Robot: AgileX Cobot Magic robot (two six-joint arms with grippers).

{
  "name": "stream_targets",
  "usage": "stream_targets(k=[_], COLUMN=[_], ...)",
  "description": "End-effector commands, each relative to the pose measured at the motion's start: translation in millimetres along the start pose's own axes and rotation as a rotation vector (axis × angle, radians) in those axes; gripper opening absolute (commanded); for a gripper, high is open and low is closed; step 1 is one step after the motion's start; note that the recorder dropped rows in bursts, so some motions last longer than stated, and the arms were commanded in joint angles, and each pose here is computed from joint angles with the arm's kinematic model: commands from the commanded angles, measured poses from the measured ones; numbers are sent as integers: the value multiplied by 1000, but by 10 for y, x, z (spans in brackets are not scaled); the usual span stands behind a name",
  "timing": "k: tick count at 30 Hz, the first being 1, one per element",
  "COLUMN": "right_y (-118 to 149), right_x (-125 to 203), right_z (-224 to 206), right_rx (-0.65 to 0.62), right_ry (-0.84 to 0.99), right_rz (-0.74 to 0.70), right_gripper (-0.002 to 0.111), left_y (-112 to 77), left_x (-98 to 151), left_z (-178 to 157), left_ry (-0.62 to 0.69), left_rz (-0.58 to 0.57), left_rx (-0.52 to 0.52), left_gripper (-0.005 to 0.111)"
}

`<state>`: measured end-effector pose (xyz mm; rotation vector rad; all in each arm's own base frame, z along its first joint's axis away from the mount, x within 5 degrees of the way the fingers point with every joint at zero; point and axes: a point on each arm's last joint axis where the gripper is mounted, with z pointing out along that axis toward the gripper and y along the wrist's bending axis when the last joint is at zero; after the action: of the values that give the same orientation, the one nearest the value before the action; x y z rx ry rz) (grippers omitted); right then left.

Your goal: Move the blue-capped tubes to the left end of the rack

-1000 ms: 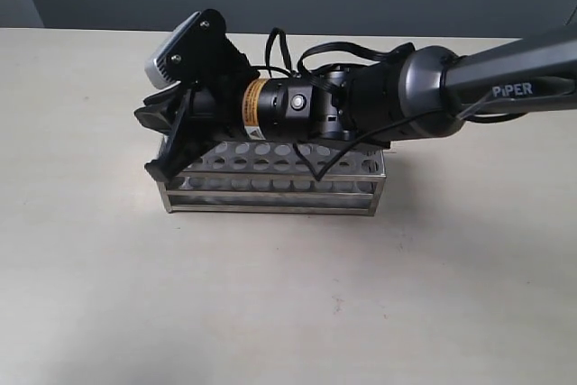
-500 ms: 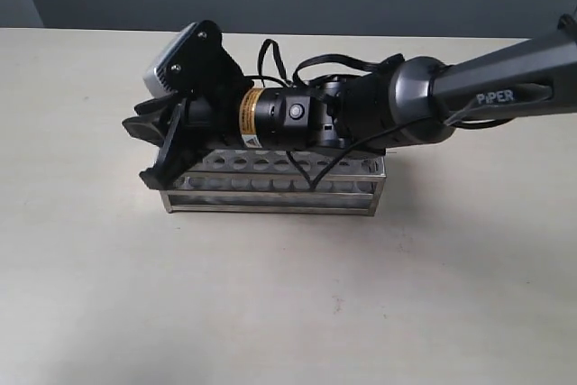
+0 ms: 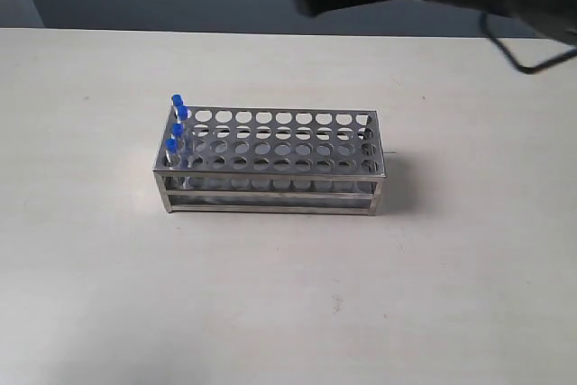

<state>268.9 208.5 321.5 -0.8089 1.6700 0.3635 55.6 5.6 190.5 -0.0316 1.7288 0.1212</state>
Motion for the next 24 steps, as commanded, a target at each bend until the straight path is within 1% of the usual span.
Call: stream_targets(k=[1, 4, 6, 9, 10, 14, 16, 18, 20, 24], right_y=[-370, -473, -476, -355, -300, -141, -101, -66, -46, -27], right_x=[227, 481, 673, 948, 1024, 1261, 1332, 1343, 1336, 1313], right_z=[-736, -1205, -1467, -1777, -1864, -2105, -2178, -2244, -2296, -2342], right_rx=[161, 278, 353, 419, 432, 479, 501, 503, 508, 505], right_ry=[-25, -48, -58, -97, -102, -74, -60, -109, -137, -175], right_rz=[78, 185, 259, 385, 404, 410, 414, 498, 538, 554], right_gripper=[-1, -1, -1, -1, -1, -1, -1, -1, -1, -1], left_y=[-3, -3, -3, -3, -3, -3, -3, -3, -3, -3], left_x=[-17, -17, -17, -17, -17, -17, -17, -17, -17, -17], left_z=[-7, -7, -7, -7, -7, -7, -7, -7, -7, -7], left_ry=[-13, -13, -13, -13, -13, -13, -13, -13, -13, -13], left_rz=[-6, -6, -6, -6, -6, -6, -6, -6, -6, -6], left_rx=[5, 5, 5, 5, 5, 5, 5, 5, 5, 5], left_gripper=[1, 1, 1, 1, 1, 1, 1, 1, 1, 1])
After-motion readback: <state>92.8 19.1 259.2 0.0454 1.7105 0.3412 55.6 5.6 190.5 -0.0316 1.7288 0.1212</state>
